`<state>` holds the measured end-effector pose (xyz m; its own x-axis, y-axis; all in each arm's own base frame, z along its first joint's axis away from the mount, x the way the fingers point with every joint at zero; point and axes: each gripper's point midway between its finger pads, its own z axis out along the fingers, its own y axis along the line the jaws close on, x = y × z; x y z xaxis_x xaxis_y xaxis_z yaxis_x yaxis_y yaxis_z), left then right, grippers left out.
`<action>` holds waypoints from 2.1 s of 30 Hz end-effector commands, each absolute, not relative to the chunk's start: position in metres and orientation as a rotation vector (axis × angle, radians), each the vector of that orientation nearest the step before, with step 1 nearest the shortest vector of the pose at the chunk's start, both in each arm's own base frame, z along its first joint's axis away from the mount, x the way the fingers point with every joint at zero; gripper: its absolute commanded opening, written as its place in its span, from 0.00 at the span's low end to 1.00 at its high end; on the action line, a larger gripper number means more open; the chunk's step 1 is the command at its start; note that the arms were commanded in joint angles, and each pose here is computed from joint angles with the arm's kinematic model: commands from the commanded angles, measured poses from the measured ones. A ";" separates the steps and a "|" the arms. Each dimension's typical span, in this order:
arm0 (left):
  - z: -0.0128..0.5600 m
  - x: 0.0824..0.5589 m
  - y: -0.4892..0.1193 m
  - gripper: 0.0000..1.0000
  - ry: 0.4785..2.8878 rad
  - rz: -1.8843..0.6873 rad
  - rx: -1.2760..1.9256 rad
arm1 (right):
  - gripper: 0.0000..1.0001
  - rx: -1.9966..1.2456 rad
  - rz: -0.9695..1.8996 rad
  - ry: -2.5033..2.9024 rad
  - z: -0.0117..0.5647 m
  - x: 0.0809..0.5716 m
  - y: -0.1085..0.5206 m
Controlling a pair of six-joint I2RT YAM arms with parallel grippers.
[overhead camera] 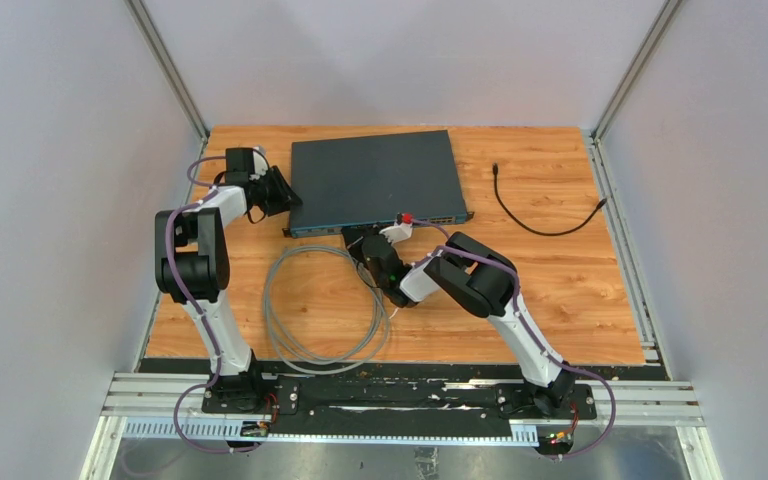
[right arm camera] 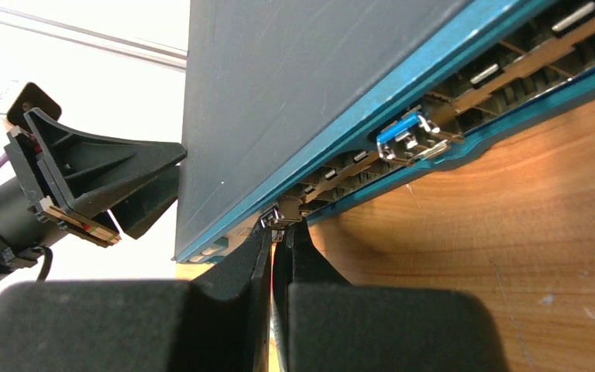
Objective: Pull the plug off the socket
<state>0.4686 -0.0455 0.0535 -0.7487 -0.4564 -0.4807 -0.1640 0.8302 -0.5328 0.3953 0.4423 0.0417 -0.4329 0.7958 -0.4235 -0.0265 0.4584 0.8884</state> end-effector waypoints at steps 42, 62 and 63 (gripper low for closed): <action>0.043 0.415 -0.054 1.00 2.512 -0.557 -0.394 | 0.00 0.285 0.237 2.092 0.065 0.395 0.113; 0.154 0.337 0.007 1.00 2.269 -0.128 -0.596 | 1.00 0.155 0.190 2.319 0.128 0.358 0.112; 0.154 0.331 0.010 1.00 2.265 -0.113 -0.607 | 1.00 0.069 0.219 2.322 0.133 0.347 0.135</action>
